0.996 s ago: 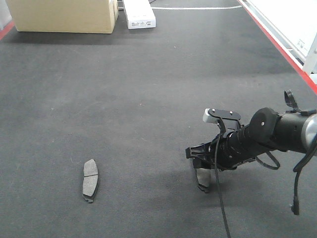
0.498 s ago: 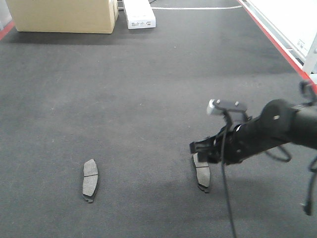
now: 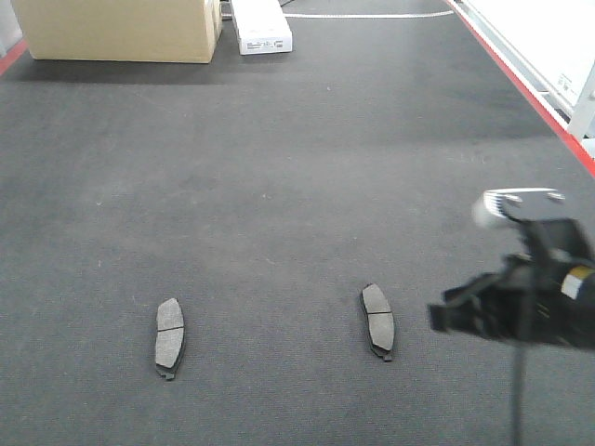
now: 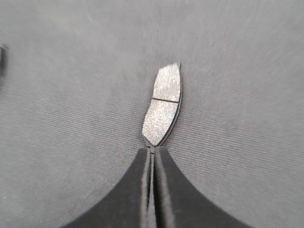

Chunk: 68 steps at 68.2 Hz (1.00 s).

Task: Move and align brake pads A on conveyor
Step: 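Open the right gripper to release the pad and lift away, then back the base away from the conveyor with both grippers empty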

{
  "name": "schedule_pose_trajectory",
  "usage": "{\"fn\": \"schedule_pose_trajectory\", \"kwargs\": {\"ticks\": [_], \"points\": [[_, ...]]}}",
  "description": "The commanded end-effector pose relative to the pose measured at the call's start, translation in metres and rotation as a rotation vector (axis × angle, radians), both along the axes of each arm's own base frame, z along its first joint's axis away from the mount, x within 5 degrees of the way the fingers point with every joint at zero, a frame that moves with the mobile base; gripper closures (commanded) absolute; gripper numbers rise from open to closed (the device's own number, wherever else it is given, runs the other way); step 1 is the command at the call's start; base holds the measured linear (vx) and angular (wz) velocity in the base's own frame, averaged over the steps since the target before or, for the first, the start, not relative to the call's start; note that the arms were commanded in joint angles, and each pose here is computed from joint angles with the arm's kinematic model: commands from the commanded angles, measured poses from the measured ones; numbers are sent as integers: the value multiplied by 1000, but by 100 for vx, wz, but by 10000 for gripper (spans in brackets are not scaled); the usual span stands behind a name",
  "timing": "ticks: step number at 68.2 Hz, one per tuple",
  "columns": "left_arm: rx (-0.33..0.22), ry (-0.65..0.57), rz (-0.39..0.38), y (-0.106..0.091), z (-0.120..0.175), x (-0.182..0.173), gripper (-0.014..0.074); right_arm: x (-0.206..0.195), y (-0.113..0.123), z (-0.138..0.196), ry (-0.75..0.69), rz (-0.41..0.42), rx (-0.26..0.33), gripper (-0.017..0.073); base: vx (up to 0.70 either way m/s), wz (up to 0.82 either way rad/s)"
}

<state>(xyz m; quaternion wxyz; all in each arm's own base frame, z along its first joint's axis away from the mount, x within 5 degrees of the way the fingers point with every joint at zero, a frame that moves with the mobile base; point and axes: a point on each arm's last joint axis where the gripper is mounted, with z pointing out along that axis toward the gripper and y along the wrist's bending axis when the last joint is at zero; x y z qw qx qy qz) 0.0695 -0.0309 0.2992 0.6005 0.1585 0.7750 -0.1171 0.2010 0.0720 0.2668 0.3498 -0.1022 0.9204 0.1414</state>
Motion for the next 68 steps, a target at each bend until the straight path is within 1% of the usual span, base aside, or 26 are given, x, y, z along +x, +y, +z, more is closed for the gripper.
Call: {"fn": "schedule_pose_trajectory", "kwargs": {"ticks": [1, 12, 17, 25, 39, 49, 68], "points": [[-44, -69, 16, 1, 13, 2, 601, -17, -8, 24, -175, -6, 12, 568, 0, 0], [-44, -69, 16, 1, 13, 2, 601, -55, -21, 33, -310, 5, -7, 566, 0, 0], [-44, -69, 16, 1, 13, 2, 601, -73, -27, 35, -383, 5, -8, 566, 0, 0], [-44, -69, 16, 1, 13, 2, 601, -94, -35, 29, -480, -3, -12, 565, 0, 0], [-45, -69, 16, 1, 13, 2, 601, -118, -43, 25, -627, -25, 24, 565, 0, 0], [-45, -69, 16, 1, 13, 2, 601, -124, -45, 27, -655, -28, 35, 565, 0, 0], [-45, -69, 16, 1, 13, 2, 601, -124, -44, 27, -650, -30, 43, 565, 0, 0]]}}
